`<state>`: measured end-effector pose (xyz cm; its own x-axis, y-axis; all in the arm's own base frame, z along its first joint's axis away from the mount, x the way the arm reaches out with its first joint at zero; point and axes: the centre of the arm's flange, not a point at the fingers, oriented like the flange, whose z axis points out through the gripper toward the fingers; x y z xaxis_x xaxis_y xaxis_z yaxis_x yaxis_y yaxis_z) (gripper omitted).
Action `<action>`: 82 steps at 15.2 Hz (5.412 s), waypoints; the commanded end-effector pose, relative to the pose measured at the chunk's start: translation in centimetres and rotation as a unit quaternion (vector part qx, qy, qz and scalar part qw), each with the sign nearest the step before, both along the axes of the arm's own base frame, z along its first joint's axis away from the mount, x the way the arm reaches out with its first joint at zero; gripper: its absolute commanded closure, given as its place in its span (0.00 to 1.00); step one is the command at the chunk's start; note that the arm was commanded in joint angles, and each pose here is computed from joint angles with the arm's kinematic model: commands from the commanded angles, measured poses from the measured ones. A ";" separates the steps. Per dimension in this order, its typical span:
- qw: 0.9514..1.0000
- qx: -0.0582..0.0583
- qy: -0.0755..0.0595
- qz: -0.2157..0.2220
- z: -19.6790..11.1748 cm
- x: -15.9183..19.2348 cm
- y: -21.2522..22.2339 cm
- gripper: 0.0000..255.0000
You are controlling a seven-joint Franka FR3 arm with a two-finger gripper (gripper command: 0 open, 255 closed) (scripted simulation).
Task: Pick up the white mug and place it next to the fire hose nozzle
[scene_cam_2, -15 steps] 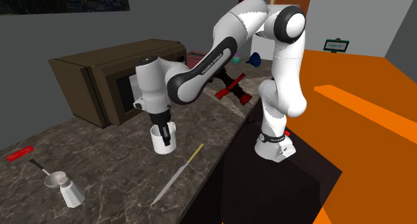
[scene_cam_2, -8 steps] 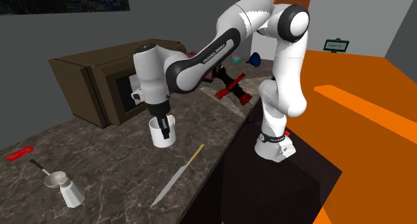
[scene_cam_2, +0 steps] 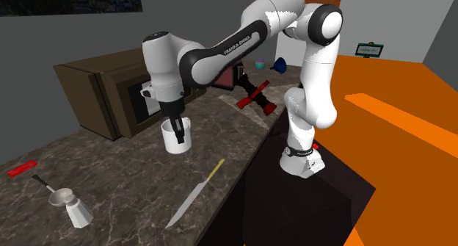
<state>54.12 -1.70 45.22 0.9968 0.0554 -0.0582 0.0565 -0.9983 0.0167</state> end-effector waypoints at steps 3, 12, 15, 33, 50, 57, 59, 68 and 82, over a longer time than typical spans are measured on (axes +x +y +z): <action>1.000 0.000 0.000 0.000 2.2 -0.1 0.0 1.00; 1.000 0.000 0.000 0.000 6.9 -0.1 0.0 1.00; 1.000 0.000 0.000 0.000 8.5 -0.1 0.0 1.00; 1.000 0.000 0.000 0.000 18.0 -0.1 0.0 1.00; 1.000 0.000 0.000 0.000 19.9 -9.6 -14.3 1.00; 1.000 0.000 0.000 0.000 20.0 -14.8 -21.9 1.00; 1.000 0.000 0.000 0.000 20.0 -16.2 -24.1 1.00; 1.000 0.000 0.000 0.000 20.0 -22.8 -34.0 1.00; 1.000 0.000 0.000 0.000 15.2 -26.1 -38.9 1.00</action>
<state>28.00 -40.70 61.02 0.9967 0.0554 -0.0588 0.0565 -0.9983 0.0159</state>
